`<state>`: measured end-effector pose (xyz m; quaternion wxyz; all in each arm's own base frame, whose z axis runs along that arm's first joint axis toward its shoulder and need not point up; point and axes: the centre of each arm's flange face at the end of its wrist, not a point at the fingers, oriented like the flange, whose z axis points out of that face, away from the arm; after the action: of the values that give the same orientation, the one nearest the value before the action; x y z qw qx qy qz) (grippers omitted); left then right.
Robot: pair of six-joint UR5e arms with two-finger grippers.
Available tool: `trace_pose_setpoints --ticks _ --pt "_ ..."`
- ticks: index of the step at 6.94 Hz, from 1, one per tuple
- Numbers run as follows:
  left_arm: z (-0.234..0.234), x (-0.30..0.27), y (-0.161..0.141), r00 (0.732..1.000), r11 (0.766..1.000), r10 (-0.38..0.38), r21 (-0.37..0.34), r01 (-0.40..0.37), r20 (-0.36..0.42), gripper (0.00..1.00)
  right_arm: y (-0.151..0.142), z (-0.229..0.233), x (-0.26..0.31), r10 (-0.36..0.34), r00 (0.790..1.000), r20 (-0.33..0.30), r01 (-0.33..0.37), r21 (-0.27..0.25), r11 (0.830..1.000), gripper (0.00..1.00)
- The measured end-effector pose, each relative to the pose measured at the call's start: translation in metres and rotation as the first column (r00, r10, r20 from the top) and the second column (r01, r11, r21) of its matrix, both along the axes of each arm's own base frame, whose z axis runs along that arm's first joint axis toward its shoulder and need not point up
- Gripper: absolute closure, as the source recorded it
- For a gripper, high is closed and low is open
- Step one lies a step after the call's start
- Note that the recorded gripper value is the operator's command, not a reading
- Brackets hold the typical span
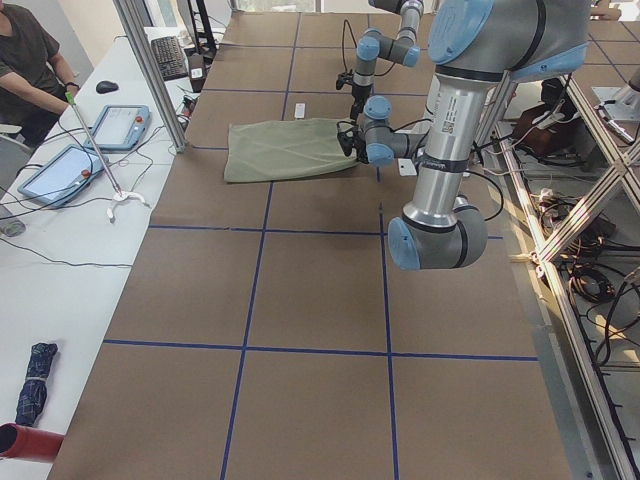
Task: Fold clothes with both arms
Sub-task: 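Move the right gripper to the shirt's near corner beside the left gripper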
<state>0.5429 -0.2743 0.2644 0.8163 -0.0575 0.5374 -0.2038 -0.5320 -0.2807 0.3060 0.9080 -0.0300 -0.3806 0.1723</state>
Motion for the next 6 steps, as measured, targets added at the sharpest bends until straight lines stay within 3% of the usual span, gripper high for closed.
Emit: trace_pose_setpoints --ticks 3,4,5,6 --pt "-0.002 0.0 0.0 1.0 1.0 0.0 0.001 0.0 -0.004 1.0 -0.005 0.003 -0.019 0.009 1.0 -0.017 -0.009 -0.015 1.0 0.0" --pt "-0.003 0.0 0.0 1.0 1.0 0.0 0.001 0.0 -0.005 1.0 -0.006 0.005 -0.021 0.01 1.0 -0.022 -0.01 -0.017 1.0 0.36" --pt "-0.003 0.001 0.0 1.0 1.0 0.0 0.001 0.0 -0.004 1.0 -0.006 0.005 -0.021 0.01 1.0 -0.023 -0.011 -0.02 1.0 0.8" --pt "-0.002 0.001 0.0 1.0 1.0 0.0 0.001 0.0 -0.004 1.0 -0.005 0.005 -0.021 0.01 1.0 -0.022 -0.01 -0.022 1.0 1.0"
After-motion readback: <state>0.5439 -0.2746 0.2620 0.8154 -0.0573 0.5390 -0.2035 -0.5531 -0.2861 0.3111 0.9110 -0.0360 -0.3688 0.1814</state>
